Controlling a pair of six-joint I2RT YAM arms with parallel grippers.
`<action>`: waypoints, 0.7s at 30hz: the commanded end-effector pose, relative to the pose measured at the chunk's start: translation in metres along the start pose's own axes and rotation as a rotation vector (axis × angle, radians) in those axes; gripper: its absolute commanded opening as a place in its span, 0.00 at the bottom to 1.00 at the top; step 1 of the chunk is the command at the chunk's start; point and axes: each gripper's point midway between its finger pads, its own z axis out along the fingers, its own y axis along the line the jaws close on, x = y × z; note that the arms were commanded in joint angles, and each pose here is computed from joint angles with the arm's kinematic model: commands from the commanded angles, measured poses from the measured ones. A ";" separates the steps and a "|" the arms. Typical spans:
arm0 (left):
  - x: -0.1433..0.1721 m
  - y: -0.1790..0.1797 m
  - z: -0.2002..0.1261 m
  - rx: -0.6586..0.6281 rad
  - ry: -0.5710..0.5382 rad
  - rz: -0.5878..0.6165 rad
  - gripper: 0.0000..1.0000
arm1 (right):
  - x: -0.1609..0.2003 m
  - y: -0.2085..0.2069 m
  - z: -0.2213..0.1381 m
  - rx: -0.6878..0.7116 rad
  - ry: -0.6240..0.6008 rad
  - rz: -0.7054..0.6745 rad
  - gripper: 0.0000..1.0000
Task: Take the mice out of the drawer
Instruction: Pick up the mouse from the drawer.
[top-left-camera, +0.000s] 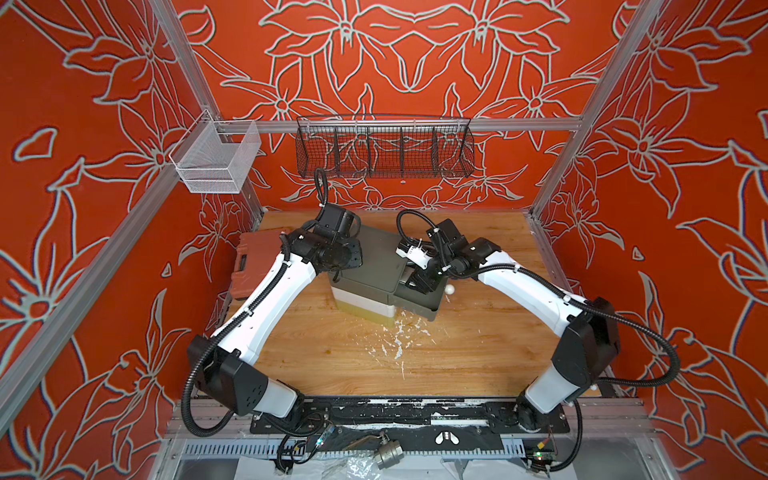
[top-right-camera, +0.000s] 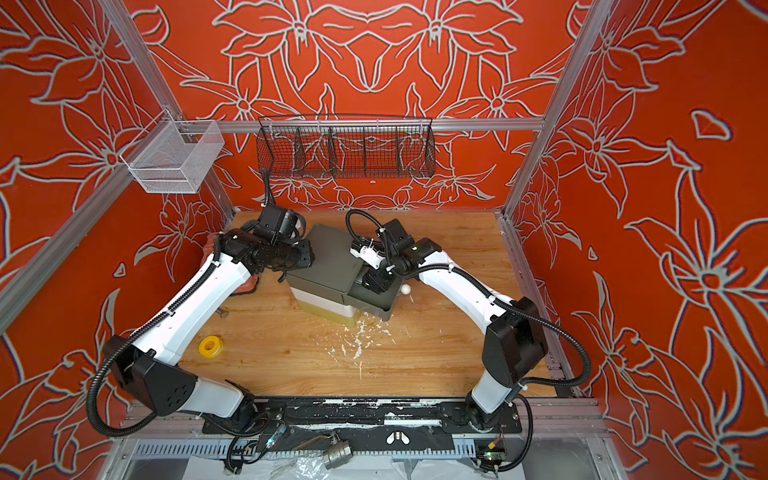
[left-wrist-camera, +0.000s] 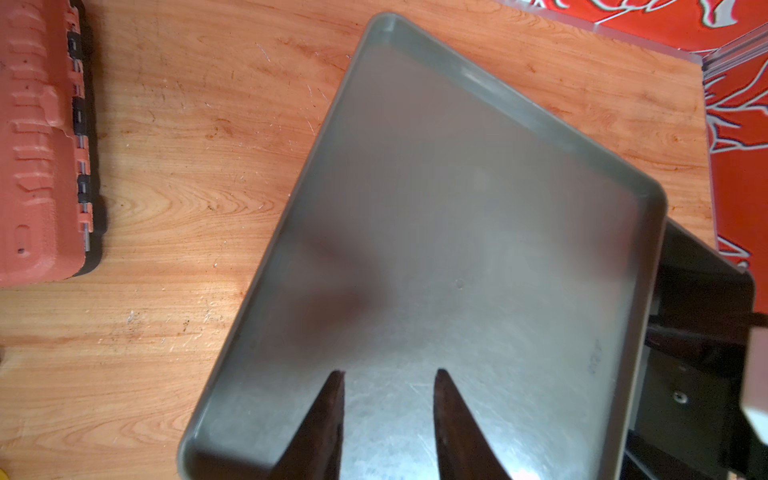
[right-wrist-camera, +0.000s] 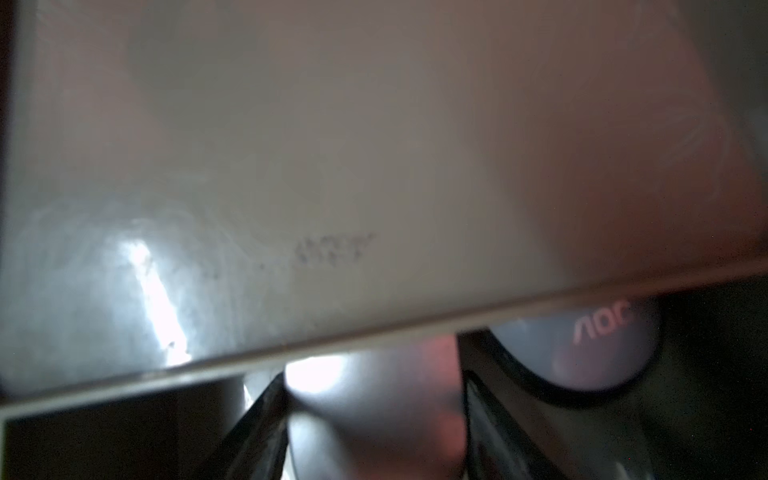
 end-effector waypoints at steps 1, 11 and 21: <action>-0.005 -0.002 -0.003 0.006 -0.004 -0.001 0.35 | 0.012 0.003 -0.014 -0.006 0.018 -0.009 0.64; -0.004 -0.008 0.000 0.029 0.014 -0.001 0.35 | 0.020 0.003 -0.004 -0.033 0.101 -0.027 0.71; -0.007 -0.018 -0.001 0.077 0.022 -0.002 0.35 | 0.007 0.004 0.012 -0.069 0.117 -0.042 0.81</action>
